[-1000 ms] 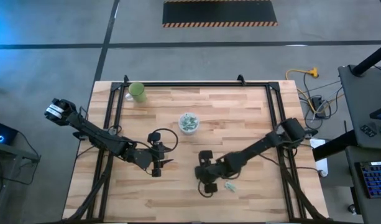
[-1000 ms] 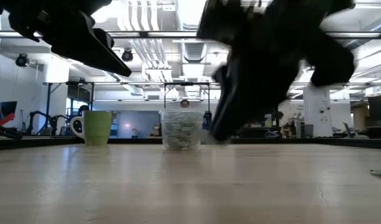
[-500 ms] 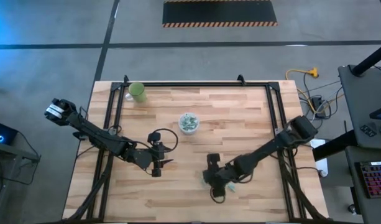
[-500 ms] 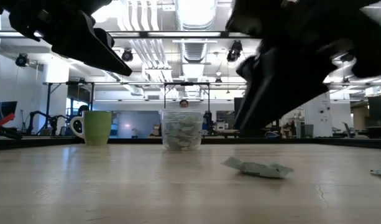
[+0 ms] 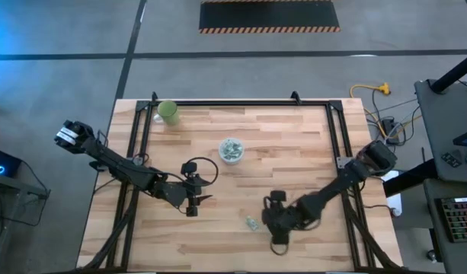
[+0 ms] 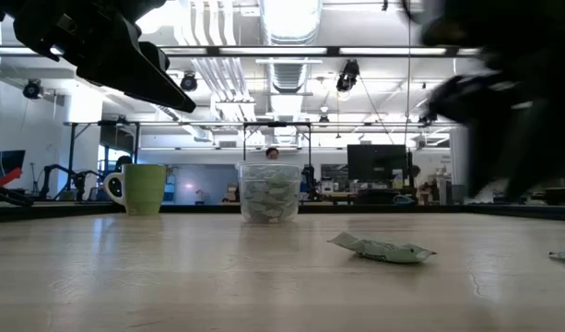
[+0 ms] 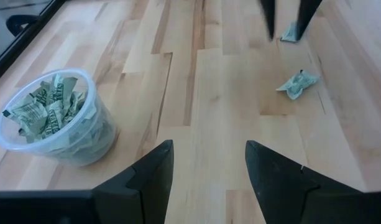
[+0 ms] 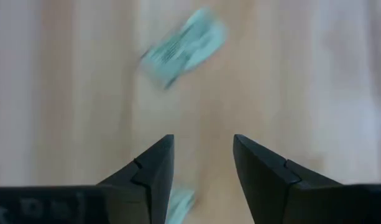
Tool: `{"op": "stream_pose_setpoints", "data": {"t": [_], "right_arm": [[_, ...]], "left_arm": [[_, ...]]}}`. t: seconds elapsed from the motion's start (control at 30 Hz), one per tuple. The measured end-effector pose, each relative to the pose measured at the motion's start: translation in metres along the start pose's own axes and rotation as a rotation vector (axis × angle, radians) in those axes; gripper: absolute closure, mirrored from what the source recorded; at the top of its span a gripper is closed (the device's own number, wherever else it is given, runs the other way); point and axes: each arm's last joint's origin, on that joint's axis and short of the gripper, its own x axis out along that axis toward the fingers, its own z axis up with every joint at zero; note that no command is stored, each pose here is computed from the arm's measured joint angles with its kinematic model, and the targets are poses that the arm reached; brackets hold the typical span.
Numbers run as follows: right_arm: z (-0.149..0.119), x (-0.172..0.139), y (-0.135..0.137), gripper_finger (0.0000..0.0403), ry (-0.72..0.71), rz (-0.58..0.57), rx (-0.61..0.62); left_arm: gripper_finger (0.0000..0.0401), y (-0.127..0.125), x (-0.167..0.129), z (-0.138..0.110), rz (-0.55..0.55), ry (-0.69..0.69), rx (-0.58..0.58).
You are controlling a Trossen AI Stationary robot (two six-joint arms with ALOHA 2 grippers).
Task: Pick and place Stevia / Truvia into bins
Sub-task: Put the green stevia packet into the transparent container
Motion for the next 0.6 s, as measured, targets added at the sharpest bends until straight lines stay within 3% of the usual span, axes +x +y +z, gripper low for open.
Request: {"op": "stream_pose_setpoints", "data": {"t": [0.27, 0.6], "right_arm": [[-0.035, -0.017, 0.031, 0.0268, 0.072, 0.003, 0.058], [-0.054, -0.007, 0.028, 0.0285, 0.056, -0.042, 0.137]], "left_arm": [[0.0218, 0.000, 0.000, -0.001, 0.001, 0.002, 0.006], [0.0218, 0.000, 0.000, -0.001, 0.001, 0.002, 0.004]]}}
